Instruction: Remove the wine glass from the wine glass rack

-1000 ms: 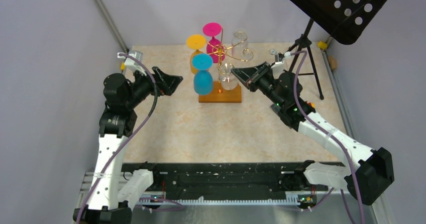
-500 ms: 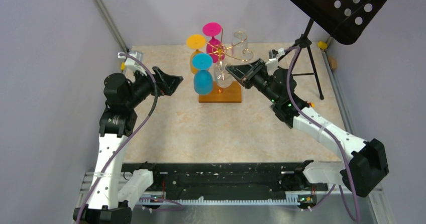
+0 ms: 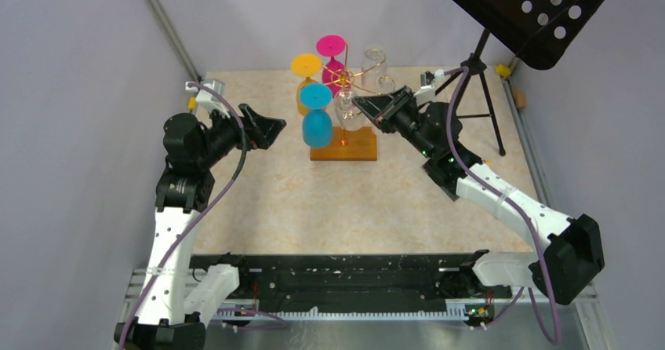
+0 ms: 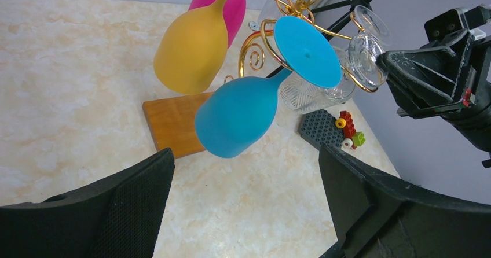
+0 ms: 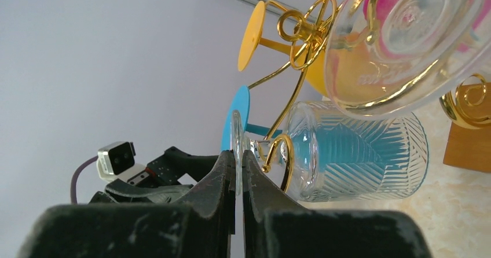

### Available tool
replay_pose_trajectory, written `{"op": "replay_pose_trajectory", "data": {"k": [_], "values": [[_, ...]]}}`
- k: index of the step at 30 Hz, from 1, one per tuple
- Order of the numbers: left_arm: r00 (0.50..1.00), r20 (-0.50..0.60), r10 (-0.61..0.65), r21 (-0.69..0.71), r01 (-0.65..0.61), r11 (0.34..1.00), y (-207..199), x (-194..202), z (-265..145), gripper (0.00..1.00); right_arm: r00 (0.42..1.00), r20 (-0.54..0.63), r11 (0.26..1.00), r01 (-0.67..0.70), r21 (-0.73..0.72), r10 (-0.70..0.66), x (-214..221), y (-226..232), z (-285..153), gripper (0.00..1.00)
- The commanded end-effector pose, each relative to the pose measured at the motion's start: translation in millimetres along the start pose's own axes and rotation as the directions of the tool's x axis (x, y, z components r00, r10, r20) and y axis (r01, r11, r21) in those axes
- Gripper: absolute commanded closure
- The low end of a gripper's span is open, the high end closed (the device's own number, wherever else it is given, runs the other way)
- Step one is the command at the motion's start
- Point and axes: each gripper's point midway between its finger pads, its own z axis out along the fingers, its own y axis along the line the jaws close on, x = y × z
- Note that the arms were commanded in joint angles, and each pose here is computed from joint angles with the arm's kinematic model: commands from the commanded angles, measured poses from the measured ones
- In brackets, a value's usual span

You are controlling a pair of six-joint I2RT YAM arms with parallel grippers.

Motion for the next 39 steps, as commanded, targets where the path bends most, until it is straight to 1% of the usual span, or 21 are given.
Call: {"op": "replay_pose_trajectory", "data": {"k": [1,12,21,26,33,39], "values": [[0.999,0.024,0.021,0.016,-0.022,1.000,-5,-7,0,0.02,0.996,0.088,0.986,0.028,-0.166,-0.013,-24,63,-2,1.00],[0.999,0.025,0.023,0.016,-0.024,1.000,-5,-6,-2,0.02,0.987,0.157,0.991,0.034,-0.128,-0.013,-36,56,7,1.00],[0.999,0.022,0.024,0.015,-0.025,1.000,-5,-5,-2,0.02,0.971,0.239,0.995,0.035,-0.099,-0.010,-52,55,1,1.00],[0.999,0.023,0.023,0.016,-0.024,1.000,-5,-5,-2,0.02,0.965,0.263,0.995,0.027,-0.097,0.000,-57,56,-8,1.00],[1.000,0.020,0.015,0.029,-0.016,0.999,-7,-5,-1,0.02,0.952,0.305,0.992,0.011,-0.122,0.027,-67,67,-31,1.00],[1.000,0.015,-0.003,0.051,0.002,0.999,-10,-5,1,0.02,0.949,0.309,0.989,-0.010,-0.148,0.056,-69,75,-50,1.00]]}}
